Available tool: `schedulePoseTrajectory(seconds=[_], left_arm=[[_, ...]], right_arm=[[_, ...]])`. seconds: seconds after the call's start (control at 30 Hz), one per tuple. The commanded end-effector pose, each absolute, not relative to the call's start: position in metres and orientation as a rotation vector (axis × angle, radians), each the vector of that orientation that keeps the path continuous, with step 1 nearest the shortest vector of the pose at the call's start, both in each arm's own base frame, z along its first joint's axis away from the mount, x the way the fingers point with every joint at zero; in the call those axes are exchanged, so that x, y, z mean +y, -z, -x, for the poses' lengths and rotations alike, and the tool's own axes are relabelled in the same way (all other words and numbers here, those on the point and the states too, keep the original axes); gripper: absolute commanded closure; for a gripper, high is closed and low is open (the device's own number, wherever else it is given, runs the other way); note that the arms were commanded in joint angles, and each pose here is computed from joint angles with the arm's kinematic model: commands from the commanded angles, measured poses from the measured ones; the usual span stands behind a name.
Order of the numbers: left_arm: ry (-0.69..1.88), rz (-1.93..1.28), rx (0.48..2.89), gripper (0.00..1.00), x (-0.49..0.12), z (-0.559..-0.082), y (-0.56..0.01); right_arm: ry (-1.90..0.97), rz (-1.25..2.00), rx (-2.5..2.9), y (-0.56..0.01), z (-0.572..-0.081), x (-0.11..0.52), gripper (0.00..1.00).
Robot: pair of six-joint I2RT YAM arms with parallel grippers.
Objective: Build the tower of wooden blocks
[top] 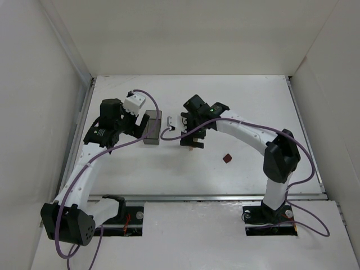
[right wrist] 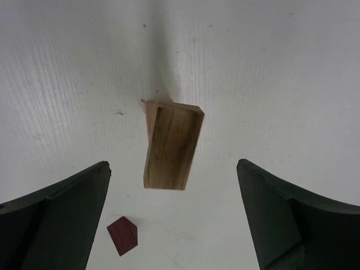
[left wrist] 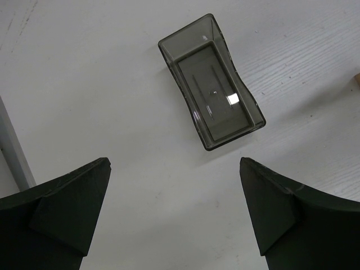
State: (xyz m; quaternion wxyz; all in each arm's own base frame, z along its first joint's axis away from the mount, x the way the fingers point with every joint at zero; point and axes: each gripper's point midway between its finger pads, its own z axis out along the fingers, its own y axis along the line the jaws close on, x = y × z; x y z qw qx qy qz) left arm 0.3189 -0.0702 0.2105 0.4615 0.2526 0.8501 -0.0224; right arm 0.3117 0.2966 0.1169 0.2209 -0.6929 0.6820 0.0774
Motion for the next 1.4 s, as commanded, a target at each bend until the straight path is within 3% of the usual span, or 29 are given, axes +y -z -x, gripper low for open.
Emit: schedulePoseTrajectory(seconds=[0.0,0.17,0.23,0.33,0.43,0.6,0.7,0.8,1.1,1.37], left_arm=[[0.05,-0.615,2.04,0.01,-0.071,-0.325,-0.225],[0.051,-0.617,2.049,0.01,-0.071,-0.326,-0.222],[0.051,-0.617,2.049,0.01,-0.071,-0.326,-0.222],[0.051,-0.617,2.048,0.01,-0.072,-0.328,-0.224],[0.052,-0.618,2.057,0.01,-0.072,-0.329,-0.221],[0.051,-0.616,2.046,0.01,-0.072,-0.331,-0.223],[0.051,-0.616,2.046,0.01,-0.072,-0.331,-0.223],[0.053,-0.62,2.066,0.01,-0.072,-0.328,-0.214],[0.07,-0.632,2.074,0.01,-0.076,-0.318,-0.208],[0.061,-0.629,2.085,0.01,-0.074,-0.315,-0.205]], right_arm=[[-0.217,1.736,1.725,-0.193,-0.32,0.313,0.0],[-0.168,1.306,1.666,-0.272,-0.328,0.292,0.0],[-0.166,0.914,1.663,-0.327,-0.333,0.267,0.0],[-0.169,0.323,1.725,-0.358,-0.331,0.202,0.0],[-0.248,-0.009,1.868,-0.337,-0.319,0.168,0.0],[-0.194,-0.658,2.194,-0.22,-0.284,0.14,0.0],[-0.187,-0.854,2.321,-0.166,-0.271,0.152,0.0],[-0.104,-0.907,2.419,-0.127,-0.27,0.154,0.0],[-0.092,-1.143,2.434,-0.077,-0.266,0.127,0.22],[-0.15,-1.321,2.481,-0.043,-0.26,0.136,0.27]])
